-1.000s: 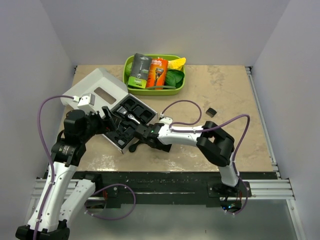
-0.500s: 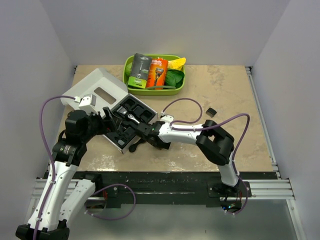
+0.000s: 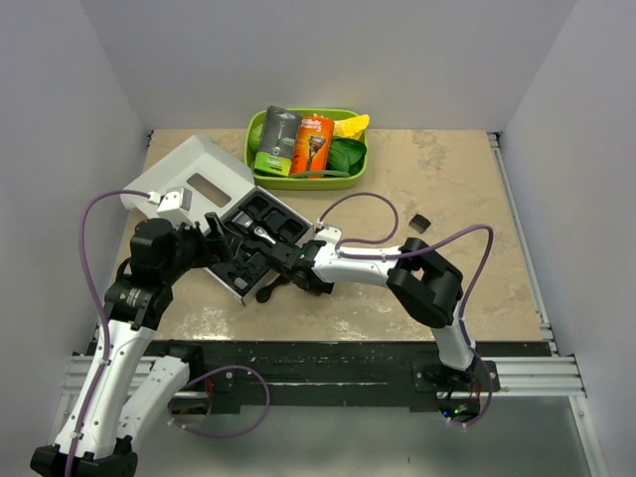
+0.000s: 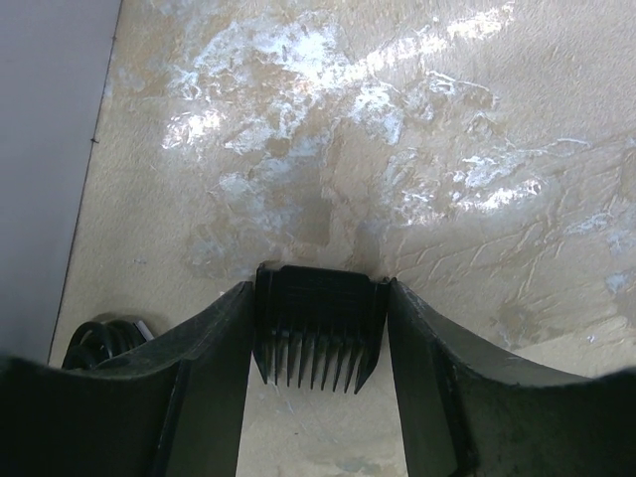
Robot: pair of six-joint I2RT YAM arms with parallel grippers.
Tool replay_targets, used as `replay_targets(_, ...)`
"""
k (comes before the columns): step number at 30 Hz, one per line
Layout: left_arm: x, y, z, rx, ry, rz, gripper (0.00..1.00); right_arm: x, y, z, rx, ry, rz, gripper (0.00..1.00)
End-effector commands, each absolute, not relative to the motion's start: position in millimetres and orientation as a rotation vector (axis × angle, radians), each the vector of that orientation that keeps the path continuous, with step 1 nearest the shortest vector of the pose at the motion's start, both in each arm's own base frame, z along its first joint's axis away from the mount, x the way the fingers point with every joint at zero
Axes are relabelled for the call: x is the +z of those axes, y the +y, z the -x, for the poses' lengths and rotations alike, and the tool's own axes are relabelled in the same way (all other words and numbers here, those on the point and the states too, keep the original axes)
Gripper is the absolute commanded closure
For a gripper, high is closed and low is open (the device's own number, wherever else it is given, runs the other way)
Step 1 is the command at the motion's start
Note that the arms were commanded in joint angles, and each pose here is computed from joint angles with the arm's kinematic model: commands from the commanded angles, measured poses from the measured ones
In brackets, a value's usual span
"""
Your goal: Sort the hair-cutting tools
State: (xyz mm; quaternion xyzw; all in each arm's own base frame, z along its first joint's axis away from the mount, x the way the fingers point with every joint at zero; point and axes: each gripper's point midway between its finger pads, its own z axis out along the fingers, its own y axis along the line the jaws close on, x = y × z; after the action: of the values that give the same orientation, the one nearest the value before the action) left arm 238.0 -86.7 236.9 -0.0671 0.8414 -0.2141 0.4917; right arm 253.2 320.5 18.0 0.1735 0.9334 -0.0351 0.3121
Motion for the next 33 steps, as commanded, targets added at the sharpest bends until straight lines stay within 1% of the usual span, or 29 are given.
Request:
replay_targets(1,243.9,-87.2,-240.4,-0.513,2.011,0.137,0.10,17.4,313.7,-256.0,-0.141,2.453,-0.415,0.62)
replay_targets(11,252.1,-86.7,-239.5,-0.510,2.008,0.135,0.09,71.1,306.1,-262.5,-0.146,2.419,-0.138,0.64)
replay_targets(20,262.7,-87.4,-241.4,-0.513,2.003,0.135,0.09,127.7,323.9,-277.4,-0.086,2.346,0.189,0.63)
replay_targets(26,268.5,-88.9,-240.6,-0.533,2.000,0.154,0.09,167.6,364.9,-293.6,0.079,2.230,0.399,0.61)
replay_targets(28,273.2,-88.8,-239.6,-0.542,1.995,0.172,0.09,177.7,386.0,-296.1,0.179,2.192,0.441,0.60)
replay_targets(30,277.2,-87.2,-239.4,-0.538,1.992,0.192,0.10,185.1,402.4,-298.8,0.242,2.145,0.513,0.61)
replay_targets(33,279.7,-80.1,-238.7,-0.506,2.000,0.243,0.10,185.5,417.3,-304.9,0.260,2.108,0.583,0.64)
